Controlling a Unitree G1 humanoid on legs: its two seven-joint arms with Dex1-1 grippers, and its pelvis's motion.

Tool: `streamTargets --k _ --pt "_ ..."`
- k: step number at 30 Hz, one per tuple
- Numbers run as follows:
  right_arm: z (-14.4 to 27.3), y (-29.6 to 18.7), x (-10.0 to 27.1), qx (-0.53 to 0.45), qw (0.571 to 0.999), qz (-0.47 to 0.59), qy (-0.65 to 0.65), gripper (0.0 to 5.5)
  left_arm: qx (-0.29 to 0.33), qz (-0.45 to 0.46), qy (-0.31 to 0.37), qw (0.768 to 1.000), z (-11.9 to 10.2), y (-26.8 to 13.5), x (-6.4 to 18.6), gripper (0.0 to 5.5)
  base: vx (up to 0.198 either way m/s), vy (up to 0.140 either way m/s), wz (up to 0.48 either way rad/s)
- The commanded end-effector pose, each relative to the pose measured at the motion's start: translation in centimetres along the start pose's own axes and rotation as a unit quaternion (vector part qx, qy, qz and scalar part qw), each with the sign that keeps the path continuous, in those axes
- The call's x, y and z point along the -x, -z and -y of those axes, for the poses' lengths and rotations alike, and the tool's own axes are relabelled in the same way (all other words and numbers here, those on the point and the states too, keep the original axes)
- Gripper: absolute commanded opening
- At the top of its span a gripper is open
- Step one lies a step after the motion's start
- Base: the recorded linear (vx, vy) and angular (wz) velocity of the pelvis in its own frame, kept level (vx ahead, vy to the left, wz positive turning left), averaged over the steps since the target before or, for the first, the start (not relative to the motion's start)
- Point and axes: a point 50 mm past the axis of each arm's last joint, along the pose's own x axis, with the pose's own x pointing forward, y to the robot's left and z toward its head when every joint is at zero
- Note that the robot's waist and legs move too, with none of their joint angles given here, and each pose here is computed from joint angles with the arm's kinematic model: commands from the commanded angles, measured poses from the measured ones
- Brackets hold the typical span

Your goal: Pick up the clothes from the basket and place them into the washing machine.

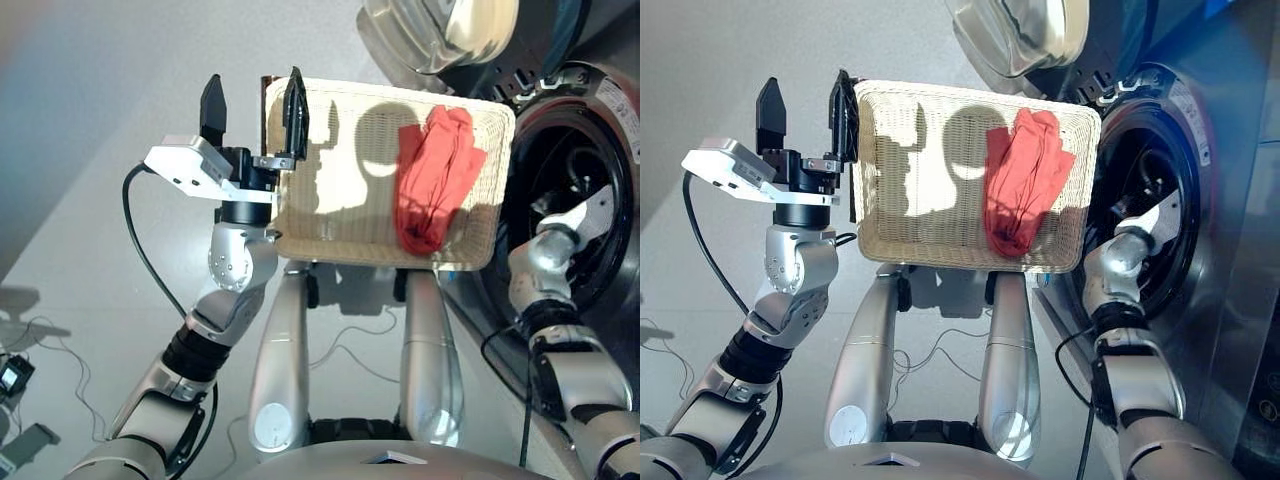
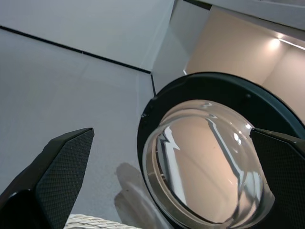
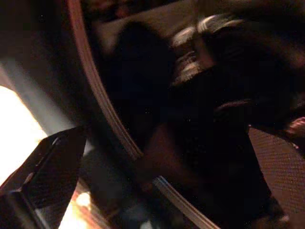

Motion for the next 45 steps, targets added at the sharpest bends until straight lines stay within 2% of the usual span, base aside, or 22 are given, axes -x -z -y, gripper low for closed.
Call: streamTargets --k 1,3,6,14,22,28,30,36,45 --pt "-1.5 -1.9 1.2 -0.052 0.990 0.039 -0.124 5.50 0.002 0.059 0.009 0.998 0.0 -2.2 0.1 5.50 0.000 0.000 0.000" --pt "-1.7 -1.7 1.7 -0.044 0.987 0.034 -0.153 5.50 0.004 0.051 0.013 0.999 -0.1 -2.0 0.3 5.50 0.000 0.000 0.000" --pt "-3.6 -3.3 2.9 -0.033 0.958 0.057 -0.278 5.50 0.011 0.053 0.026 0.998 0.0 -2.2 0.5 5.50 0.000 0.000 0.000" --pt "-6.3 -4.6 3.2 0.023 0.928 0.094 -0.359 5.50 0.015 0.061 0.051 0.997 0.6 -2.3 0.3 5.50 0.000 0.000 0.000" --pt "-9.2 -4.6 3.0 0.020 0.927 0.095 -0.363 5.50 0.029 0.062 0.056 0.996 1.2 -2.1 0.1 5.50 0.000 0.000 0.000" --pt "-11.3 -2.8 1.4 -0.006 0.950 0.029 -0.312 5.50 0.063 0.056 0.059 0.995 2.0 -1.8 -0.2 5.50 0.000 0.000 0.000" --pt "-12.2 -2.7 1.4 0.023 0.942 0.028 -0.332 5.50 0.066 0.054 0.062 0.994 2.1 -1.8 -0.2 5.50 0.000 0.000 0.000" --pt "-12.8 -1.2 1.2 -0.003 0.952 -0.030 -0.305 5.50 0.075 0.043 0.063 0.994 2.3 -1.4 -0.1 5.50 0.000 0.000 0.000" --pt "-12.9 1.2 1.0 0.060 0.949 -0.091 -0.297 5.50 0.076 0.039 0.069 0.994 2.6 -1.3 -0.2 5.50 0.000 0.000 0.000"
